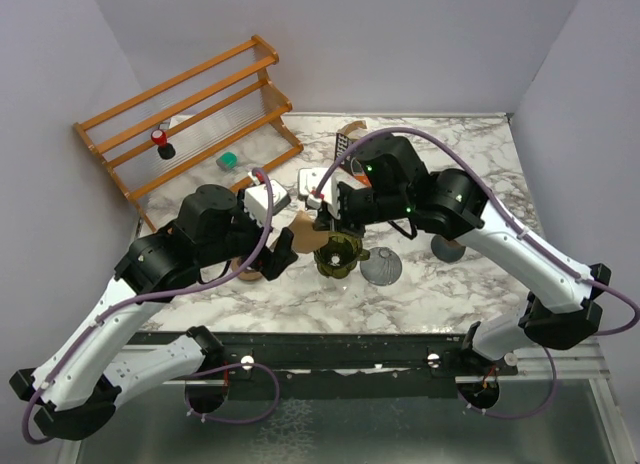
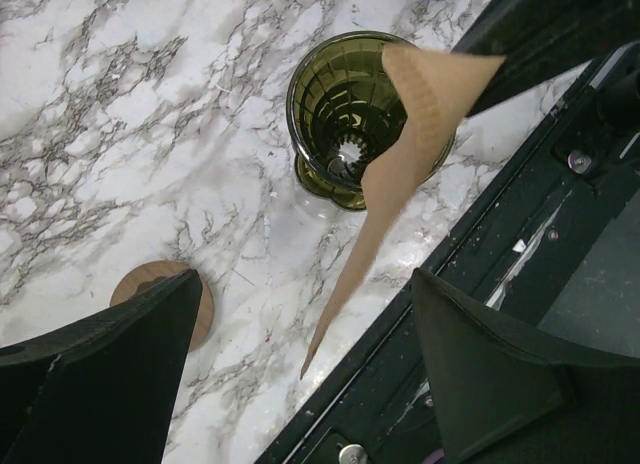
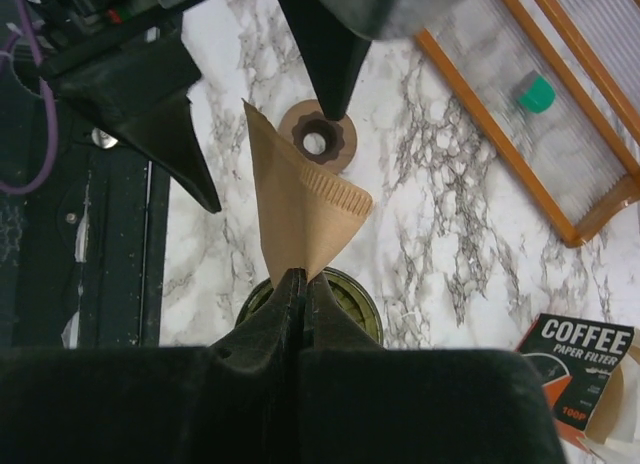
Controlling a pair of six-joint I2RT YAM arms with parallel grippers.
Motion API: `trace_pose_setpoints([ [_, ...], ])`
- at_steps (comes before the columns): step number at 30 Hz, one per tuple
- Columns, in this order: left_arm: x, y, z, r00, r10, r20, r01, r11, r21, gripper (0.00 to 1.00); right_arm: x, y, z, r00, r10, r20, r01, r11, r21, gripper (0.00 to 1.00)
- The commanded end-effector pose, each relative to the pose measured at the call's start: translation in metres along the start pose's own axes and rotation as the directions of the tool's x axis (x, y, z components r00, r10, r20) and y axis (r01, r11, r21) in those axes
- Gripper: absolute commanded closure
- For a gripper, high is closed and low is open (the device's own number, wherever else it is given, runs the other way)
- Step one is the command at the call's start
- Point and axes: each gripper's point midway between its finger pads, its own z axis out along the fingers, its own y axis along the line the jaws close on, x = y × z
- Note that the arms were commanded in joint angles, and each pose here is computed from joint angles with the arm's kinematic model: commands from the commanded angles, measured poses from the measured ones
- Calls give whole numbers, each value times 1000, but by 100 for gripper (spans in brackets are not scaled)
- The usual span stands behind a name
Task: Place the coffee filter in the dripper
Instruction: Place the coffee filter in the coffee dripper.
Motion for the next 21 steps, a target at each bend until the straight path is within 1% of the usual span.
trace_pose_setpoints([
  [1, -7, -5, -3, 1000, 11, 18, -12, 999, 31, 16, -1, 18, 7, 999, -25, -22, 24, 997, -73, 99],
  [3, -8, -8, -3, 1000, 12, 16, -13, 999, 47, 19, -4, 20, 8, 999, -32, -13, 31, 997, -76, 99],
  [6, -7, -14, 0, 1000, 12, 7, -13, 996, 85, 32, -7, 19, 9, 999, -40, -8, 40, 997, -63, 99],
  [9, -4, -16, 1, 1000, 11, -2, -11, 995, 100, 41, -8, 16, 8, 999, -46, -10, 46, 998, -41, 99],
  [12, -1, -17, 0, 1000, 11, -5, -10, 995, 102, 48, -7, 13, 6, 999, -50, -10, 50, 999, -16, 99],
  [13, -1, -18, 0, 1000, 11, -4, -11, 994, 106, 52, -7, 12, 6, 999, -50, -10, 50, 999, -12, 99],
  [14, 1, -18, 0, 1000, 10, -7, -9, 994, 111, 59, -6, 12, 6, 999, -50, -10, 50, 999, -10, 99],
  [15, 1, -20, 1, 1000, 10, -10, -9, 993, 121, 72, -6, 12, 6, 999, -49, -10, 48, 999, -8, 99],
  [16, 1, -22, 0, 1000, 10, -10, -9, 992, 129, 90, -5, 12, 7, 999, -47, -11, 47, 999, -7, 99],
  [17, 1, -22, 1, 1000, 10, -11, -8, 991, 135, 100, -6, 12, 6, 999, -47, -8, 47, 999, -5, 99],
  [21, 0, -25, 2, 1000, 7, -15, -4, 989, 150, 100, -7, 11, 5, 999, -43, 9, 43, 999, 12, 99],
])
